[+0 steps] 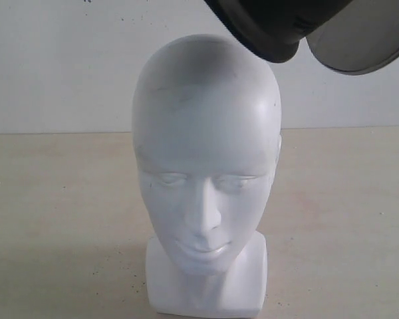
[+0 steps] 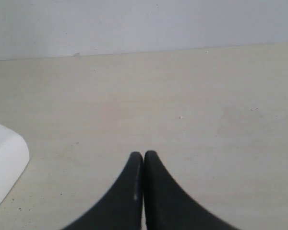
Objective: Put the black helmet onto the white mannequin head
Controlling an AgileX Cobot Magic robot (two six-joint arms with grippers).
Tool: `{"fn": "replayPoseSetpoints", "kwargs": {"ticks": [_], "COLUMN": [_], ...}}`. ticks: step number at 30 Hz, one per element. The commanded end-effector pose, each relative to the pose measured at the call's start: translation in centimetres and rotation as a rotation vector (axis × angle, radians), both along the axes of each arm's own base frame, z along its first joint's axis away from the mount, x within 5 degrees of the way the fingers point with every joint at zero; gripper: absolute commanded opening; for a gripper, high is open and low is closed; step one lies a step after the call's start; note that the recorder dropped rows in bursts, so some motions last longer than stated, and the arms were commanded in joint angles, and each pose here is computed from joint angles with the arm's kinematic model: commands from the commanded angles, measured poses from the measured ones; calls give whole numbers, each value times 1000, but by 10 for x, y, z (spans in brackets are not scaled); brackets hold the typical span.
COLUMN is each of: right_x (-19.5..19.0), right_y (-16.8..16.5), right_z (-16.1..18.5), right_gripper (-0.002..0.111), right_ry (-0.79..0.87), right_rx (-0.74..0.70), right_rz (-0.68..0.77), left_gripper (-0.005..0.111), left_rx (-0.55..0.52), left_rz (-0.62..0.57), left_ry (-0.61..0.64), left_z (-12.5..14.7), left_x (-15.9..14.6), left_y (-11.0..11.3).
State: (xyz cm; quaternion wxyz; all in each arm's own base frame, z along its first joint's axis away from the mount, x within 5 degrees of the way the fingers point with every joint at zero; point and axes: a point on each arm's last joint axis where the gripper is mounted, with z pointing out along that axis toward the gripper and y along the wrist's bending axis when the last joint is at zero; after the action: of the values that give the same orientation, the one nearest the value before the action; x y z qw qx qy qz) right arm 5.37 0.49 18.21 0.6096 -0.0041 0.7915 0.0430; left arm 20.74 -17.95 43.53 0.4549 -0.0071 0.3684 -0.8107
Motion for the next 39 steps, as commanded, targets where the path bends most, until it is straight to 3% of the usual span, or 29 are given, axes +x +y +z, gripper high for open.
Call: {"fn": "replayPoseSetpoints", "kwargs": {"ticks": [1, 9, 17, 20, 25, 39], "right_x": [0, 0, -2, -5, -6, -6], "right_y": [0, 0, -4, -5, -6, -6], "right_z": [1, 3, 51, 60, 62, 62], "right_gripper": [0, 0, 0, 0, 0, 0], "right_ry": [-10, -29, -565, -664, -675, -673], "right_rx": [2, 10, 42, 179, 425, 446], "right_rz": [-2, -5, -41, -45, -22, -21], "left_gripper": [4, 4, 4, 4, 4, 4], "left_rx": [-88, -83, -66, -65, -58, -53], "left_rz": [-15, -34, -17, -16, 2, 13], "left_ry": [-99, -66, -19, -10, -22, -31], "left_z": [14, 7, -6, -9, -9, -9], "left_x": [-9, -3, 11, 14, 14, 14], "left_y": [5, 0, -8, -9, -9, -9]}}
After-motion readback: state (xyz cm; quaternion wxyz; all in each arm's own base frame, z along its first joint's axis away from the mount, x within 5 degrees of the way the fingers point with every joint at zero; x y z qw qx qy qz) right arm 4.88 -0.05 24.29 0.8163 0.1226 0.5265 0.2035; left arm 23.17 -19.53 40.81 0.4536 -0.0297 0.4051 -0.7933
